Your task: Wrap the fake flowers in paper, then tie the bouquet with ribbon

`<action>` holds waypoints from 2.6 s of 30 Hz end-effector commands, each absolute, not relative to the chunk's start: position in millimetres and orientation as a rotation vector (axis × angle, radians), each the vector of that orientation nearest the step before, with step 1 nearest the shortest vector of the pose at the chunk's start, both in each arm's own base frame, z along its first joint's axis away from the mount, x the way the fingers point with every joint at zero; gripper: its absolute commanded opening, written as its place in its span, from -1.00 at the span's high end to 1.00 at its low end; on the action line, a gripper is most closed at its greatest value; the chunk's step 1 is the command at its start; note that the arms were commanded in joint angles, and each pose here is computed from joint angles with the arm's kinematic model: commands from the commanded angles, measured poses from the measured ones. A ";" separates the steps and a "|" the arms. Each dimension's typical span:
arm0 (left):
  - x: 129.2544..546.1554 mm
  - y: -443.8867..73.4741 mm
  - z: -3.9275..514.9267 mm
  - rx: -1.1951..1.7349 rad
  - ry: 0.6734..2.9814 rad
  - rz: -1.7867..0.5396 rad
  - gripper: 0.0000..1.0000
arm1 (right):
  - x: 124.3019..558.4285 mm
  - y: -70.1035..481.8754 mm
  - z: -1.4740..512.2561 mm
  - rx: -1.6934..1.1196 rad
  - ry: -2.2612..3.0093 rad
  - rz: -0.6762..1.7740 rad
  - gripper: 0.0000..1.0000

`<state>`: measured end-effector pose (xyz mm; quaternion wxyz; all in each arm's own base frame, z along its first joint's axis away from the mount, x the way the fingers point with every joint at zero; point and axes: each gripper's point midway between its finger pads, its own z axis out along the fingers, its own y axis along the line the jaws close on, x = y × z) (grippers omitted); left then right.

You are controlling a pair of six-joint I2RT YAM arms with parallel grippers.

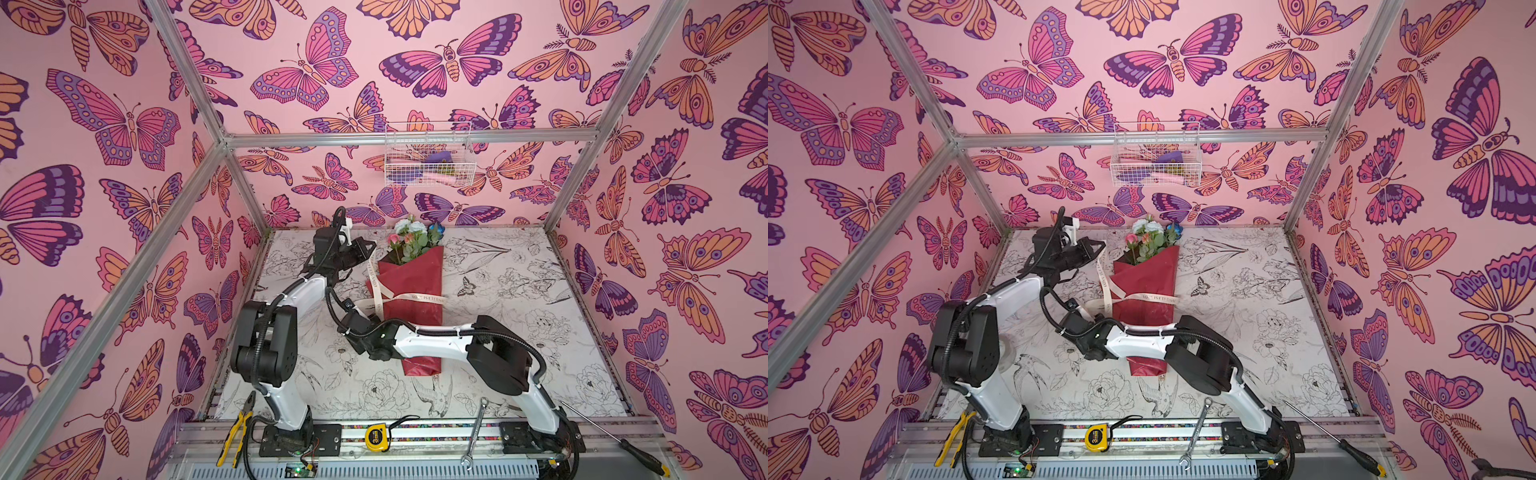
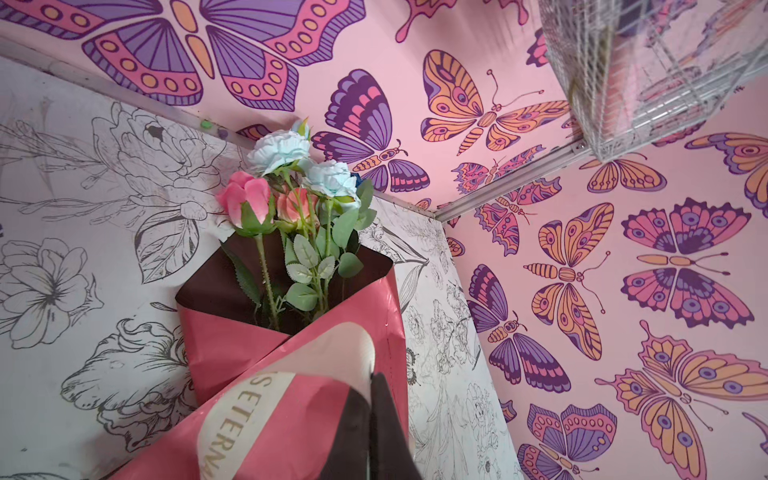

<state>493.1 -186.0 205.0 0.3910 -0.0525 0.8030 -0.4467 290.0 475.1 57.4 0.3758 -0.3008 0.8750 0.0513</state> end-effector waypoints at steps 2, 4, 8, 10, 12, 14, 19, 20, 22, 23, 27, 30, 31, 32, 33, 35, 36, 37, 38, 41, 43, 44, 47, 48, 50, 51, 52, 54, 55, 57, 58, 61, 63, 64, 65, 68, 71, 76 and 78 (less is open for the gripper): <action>499.9 -196.5 213.4 -0.092 2.001 -1.198 1.00 | 310.0 476.0 43.1 -0.726 2.293 0.149 -0.36; 502.7 -197.3 209.5 -0.097 2.005 -1.202 1.00 | 314.8 477.6 35.1 -0.728 2.317 0.155 -0.36; 505.1 -197.6 203.2 -0.105 2.011 -1.204 1.00 | 319.0 480.7 21.2 -0.732 2.357 0.170 -0.34; 504.8 -198.2 200.4 -0.104 2.014 -1.204 1.00 | 317.5 482.2 10.8 -0.742 2.384 0.182 -0.27; 505.2 -196.9 198.1 -0.109 2.015 -1.205 1.00 | 315.3 483.8 4.7 -0.750 2.400 0.196 -0.15; 505.3 -195.9 195.3 -0.115 2.019 -1.205 1.00 | 313.6 483.8 -2.3 -0.752 2.418 0.198 0.01; 504.3 -194.4 193.7 -0.115 2.018 -1.207 1.00 | 312.2 483.5 -6.6 -0.758 2.438 0.203 0.46; 504.1 -194.3 193.1 -0.115 2.018 -1.208 1.00 | 312.8 483.7 -4.3 -0.757 2.437 0.208 0.57; 503.1 -194.4 192.9 -0.113 2.017 -1.208 1.00 | 313.9 484.7 0.6 -0.762 2.431 0.214 0.79; 503.2 -193.4 191.9 -0.116 2.019 -1.206 1.00 | 313.5 486.2 3.9 -0.766 2.428 0.224 0.86; 502.4 -192.7 191.6 -0.115 2.018 -1.205 1.00 | 307.4 497.1 26.3 -0.808 2.412 0.315 1.00; 502.9 -192.3 192.1 -0.113 2.010 -1.210 1.00 | 296.5 507.7 50.0 -0.839 2.395 0.437 1.00; 502.4 -192.7 191.2 -0.114 2.011 -1.217 1.00 | 293.1 510.6 60.9 -0.840 2.381 0.476 1.00; 502.4 -192.9 192.5 -0.110 2.004 -1.222 1.00 | 289.8 512.2 69.2 -0.842 2.370 0.509 1.00; 502.2 -192.9 192.5 -0.109 2.002 -1.226 1.00 | 286.4 514.0 79.5 -0.844 2.352 0.542 1.00; 501.7 -192.9 191.9 -0.109 2.000 -1.228 1.00 | 279.6 516.5 99.9 -0.848 2.319 0.594 1.00; 501.1 -193.5 192.3 -0.107 1.998 -1.232 1.00 | 275.8 517.6 109.4 -0.854 2.302 0.615 1.00; 501.1 -192.5 191.7 -0.110 1.997 -1.232 1.00 | 272.7 518.4 117.9 -0.858 2.288 0.634 1.00; 500.5 -193.0 191.9 -0.109 1.996 -1.236 1.00 | 269.3 519.1 126.9 -0.863 2.271 0.651 1.00; 498.9 -193.7 191.9 -0.105 1.991 -1.247 1.00 | 261.6 521.1 149.4 -0.872 2.235 0.700 1.00; 497.1 -194.0 192.0 -0.104 1.989 -1.255 1.00 | 258.4 522.3 164.9 -0.872 2.211 0.736 1.00; 495.8 -194.6 192.4 -0.102 1.987 -1.260 1.00 | 257.1 522.8 172.5 -0.872 2.199 0.754 1.00; 491.8 -194.9 194.6 -0.097 1.979 -1.271 1.00 | 254.4 523.0 196.4 -0.866 2.161 0.797 1.00; 490.5 -194.6 195.7 -0.095 1.975 -1.273 1.00 | 253.6 522.7 203.8 -0.863 2.150 0.809 1.00; 488.2 -194.8 197.5 -0.093 1.968 -1.280 1.00 | 251.8 521.8 219.3 -0.860 2.124 0.834 1.00; 487.4 -194.6 199.3 -0.091 1.963 -1.282 1.00 | 250.9 521.3 226.0 -0.857 2.112 0.845 1.00; 486.6 -194.5 200.7 -0.090 1.959 -1.284 1.00 | 250.4 520.6 231.7 -0.854 2.103 0.853 1.00; 485.5 -195.2 204.9 -0.087 1.948 -1.293 1.00 | 248.6 518.4 243.8 -0.846 2.085 0.871 1.00; 485.5 -194.6 205.9 -0.087 1.944 -1.296 1.00 | 248.0 517.2 247.8 -0.842 2.081 0.876 1.00; 485.0 -194.9 211.1 -0.084 1.932 -1.309 1.00 | 246.7 512.7 259.9 -0.830 2.068 0.884 1.00; 485.0 -194.1 213.9 -0.083 1.924 -1.313 1.00 | 246.3 510.0 265.7 -0.823 2.061 0.885 1.00; 483.8 -194.0 219.2 -0.077 1.913 -1.320 1.00 | 245.6 499.6 286.3 -0.799 2.032 0.879 1.00; 481.4 -194.0 222.5 -0.070 1.907 -1.323 1.00 | 245.8 491.6 300.5 -0.783 2.011 0.867 1.00; 480.5 -193.9 223.6 -0.066 1.904 -1.322 1.00 | 246.3 488.3 306.6 -0.777 2.001 0.857 1.00; 478.6 -194.2 224.2 -0.063 1.903 -1.324 1.00 | 247.5 483.8 313.9 -0.770 1.990 0.845 1.00; 472.9 -193.9 225.7 -0.053 1.898 -1.324 1.00 | 250.8 472.1 333.2 -0.751 1.964 0.803 1.00; 466.0 -192.7 225.8 -0.040 1.897 -1.319 1.00 | 257.6 459.2 347.6 -0.726 1.946 0.751 1.00; 451.8 -192.2 228.1 -0.005 1.887 -1.316 1.00 | 274.3 433.3 357.2 -0.636 1.954 0.710 1.00; 445.5 -191.3 229.5 0.012 1.879 -1.302 1.00 | 282.1 420.8 355.4 -0.589 1.971 0.706 1.00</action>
